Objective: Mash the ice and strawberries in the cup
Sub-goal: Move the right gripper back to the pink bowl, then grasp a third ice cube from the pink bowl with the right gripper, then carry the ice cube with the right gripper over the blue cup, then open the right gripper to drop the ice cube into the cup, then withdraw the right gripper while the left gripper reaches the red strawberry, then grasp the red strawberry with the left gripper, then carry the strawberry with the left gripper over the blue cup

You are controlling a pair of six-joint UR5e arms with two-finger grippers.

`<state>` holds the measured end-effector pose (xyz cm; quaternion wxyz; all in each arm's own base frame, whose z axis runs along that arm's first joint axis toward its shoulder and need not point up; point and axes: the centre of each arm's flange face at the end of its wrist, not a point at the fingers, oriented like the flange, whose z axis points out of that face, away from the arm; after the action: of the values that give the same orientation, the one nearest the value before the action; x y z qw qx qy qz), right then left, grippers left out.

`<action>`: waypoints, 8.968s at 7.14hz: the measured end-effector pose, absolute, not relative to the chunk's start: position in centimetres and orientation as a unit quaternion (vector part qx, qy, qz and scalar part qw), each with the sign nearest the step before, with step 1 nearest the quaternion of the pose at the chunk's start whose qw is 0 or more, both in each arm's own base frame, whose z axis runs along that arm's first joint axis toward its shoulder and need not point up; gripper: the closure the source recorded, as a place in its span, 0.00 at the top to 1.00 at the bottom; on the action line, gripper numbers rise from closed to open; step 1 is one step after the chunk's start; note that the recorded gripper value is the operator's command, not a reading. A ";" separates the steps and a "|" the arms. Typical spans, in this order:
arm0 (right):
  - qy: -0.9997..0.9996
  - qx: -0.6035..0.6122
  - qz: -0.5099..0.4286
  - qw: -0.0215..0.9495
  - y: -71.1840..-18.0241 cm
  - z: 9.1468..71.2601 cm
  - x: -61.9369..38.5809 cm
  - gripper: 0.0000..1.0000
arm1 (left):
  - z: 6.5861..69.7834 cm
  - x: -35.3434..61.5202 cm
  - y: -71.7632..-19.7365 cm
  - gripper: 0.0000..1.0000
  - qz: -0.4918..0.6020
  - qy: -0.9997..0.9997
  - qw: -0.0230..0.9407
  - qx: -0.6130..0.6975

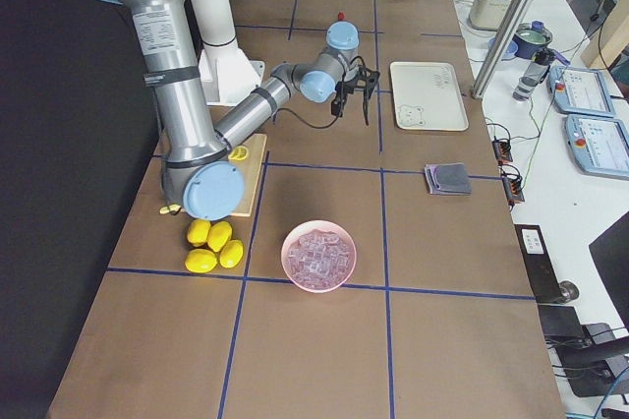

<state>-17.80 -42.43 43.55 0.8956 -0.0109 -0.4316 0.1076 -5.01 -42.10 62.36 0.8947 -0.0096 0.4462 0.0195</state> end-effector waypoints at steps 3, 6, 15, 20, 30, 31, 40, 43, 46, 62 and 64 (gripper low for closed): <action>-0.374 0.005 0.042 0.927 -39.7 56.6 -6.4 1.00 | 62.2 -5.0 -41.6 1.00 0.020 0.446 0.895 -0.009; -0.364 -0.008 0.039 0.931 -38.1 65.2 -3.8 0.99 | 61.8 -5.0 -41.5 1.00 0.021 0.446 0.895 -0.005; -0.364 -0.026 0.091 0.927 -39.1 69.6 -4.2 0.50 | 61.5 -5.0 -41.4 1.00 0.023 0.446 0.895 -0.002; -0.367 -0.026 0.089 0.926 -39.1 69.8 -4.3 0.00 | 61.4 -5.0 -41.4 1.00 0.023 0.447 0.894 -0.002; -0.532 -0.113 0.266 0.796 -43.4 26.1 -33.8 0.01 | 60.5 -4.8 -40.8 1.00 0.023 0.464 0.885 0.002; -0.528 -0.112 0.288 0.791 -43.1 21.8 -40.1 0.01 | 60.5 -4.8 -40.8 1.00 0.023 0.465 0.885 0.002; -0.509 -0.093 0.322 0.793 -41.6 16.6 -52.7 0.99 | 60.4 -4.7 -40.9 1.00 0.023 0.465 0.885 0.002; -0.506 -0.107 0.316 0.795 -44.0 21.1 -43.5 0.99 | 58.9 -0.4 -42.0 1.00 0.058 0.467 0.882 0.016; -0.487 -0.089 0.249 0.832 -45.0 31.2 -29.6 0.99 | 54.7 13.1 -43.3 1.00 0.031 0.454 0.890 0.003; -0.477 -0.066 0.215 0.850 -45.0 35.0 -25.1 0.99 | 53.1 32.4 -43.1 0.00 0.011 0.360 0.932 0.052; -0.479 -0.065 0.214 0.849 -45.0 34.8 -24.9 0.99 | 49.3 33.6 -44.2 0.00 0.007 0.384 0.921 0.070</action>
<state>-24.95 -44.98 34.79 0.8490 -0.0652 -0.4787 0.2141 33.59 -44.16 49.32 0.9207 0.0696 0.3840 0.0075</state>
